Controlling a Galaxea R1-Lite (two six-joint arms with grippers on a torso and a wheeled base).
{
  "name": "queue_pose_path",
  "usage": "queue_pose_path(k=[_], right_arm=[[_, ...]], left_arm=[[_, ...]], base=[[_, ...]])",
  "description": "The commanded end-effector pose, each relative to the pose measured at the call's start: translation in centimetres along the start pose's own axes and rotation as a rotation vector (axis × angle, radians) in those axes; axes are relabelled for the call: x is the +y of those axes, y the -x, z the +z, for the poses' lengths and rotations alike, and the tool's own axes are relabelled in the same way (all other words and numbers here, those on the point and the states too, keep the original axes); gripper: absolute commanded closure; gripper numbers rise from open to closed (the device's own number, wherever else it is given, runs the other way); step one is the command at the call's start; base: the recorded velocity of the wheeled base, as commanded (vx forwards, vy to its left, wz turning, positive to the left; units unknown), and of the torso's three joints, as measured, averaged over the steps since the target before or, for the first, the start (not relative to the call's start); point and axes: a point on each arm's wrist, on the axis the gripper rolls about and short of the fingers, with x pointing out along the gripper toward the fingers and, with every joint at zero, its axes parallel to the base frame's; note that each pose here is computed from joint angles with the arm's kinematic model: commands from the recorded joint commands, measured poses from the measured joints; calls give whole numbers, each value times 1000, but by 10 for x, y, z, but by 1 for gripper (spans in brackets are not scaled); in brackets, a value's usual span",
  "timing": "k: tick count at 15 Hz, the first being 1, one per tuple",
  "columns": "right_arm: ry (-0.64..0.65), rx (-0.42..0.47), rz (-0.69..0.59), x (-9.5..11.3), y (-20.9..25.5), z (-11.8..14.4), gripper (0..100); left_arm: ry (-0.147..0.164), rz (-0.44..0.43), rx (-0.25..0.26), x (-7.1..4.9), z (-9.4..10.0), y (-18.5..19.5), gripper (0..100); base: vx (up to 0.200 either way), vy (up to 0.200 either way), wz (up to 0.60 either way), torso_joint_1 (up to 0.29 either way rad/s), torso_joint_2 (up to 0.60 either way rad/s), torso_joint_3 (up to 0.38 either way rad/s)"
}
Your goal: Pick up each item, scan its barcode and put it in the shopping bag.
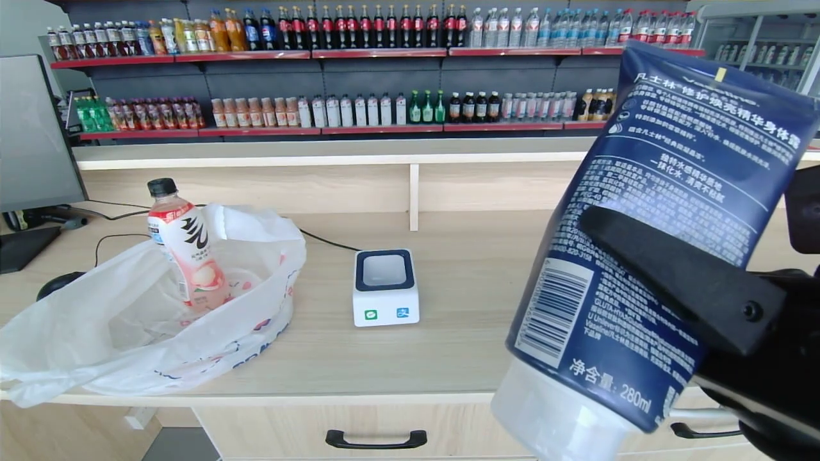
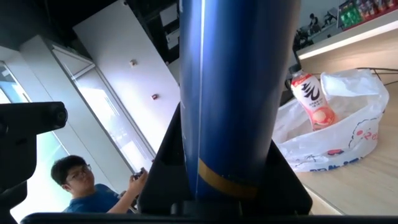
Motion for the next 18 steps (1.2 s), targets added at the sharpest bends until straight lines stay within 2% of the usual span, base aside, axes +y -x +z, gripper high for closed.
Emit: queue_pose_path(k=[1,15,18], right_arm=[[-1,1,0,0,0,0,100],[-5,42,-38,-7,6,-10,100],[39,70,-67,-14,8,-16,100]], left_arm=[[0,0,0,0,0,0,0],[0,0,0,0,0,0,0],[0,2,0,0,0,0,0]], base=[[0,0,0,0,0,0],[0,0,0,0,0,0],[0,0,0,0,0,0]])
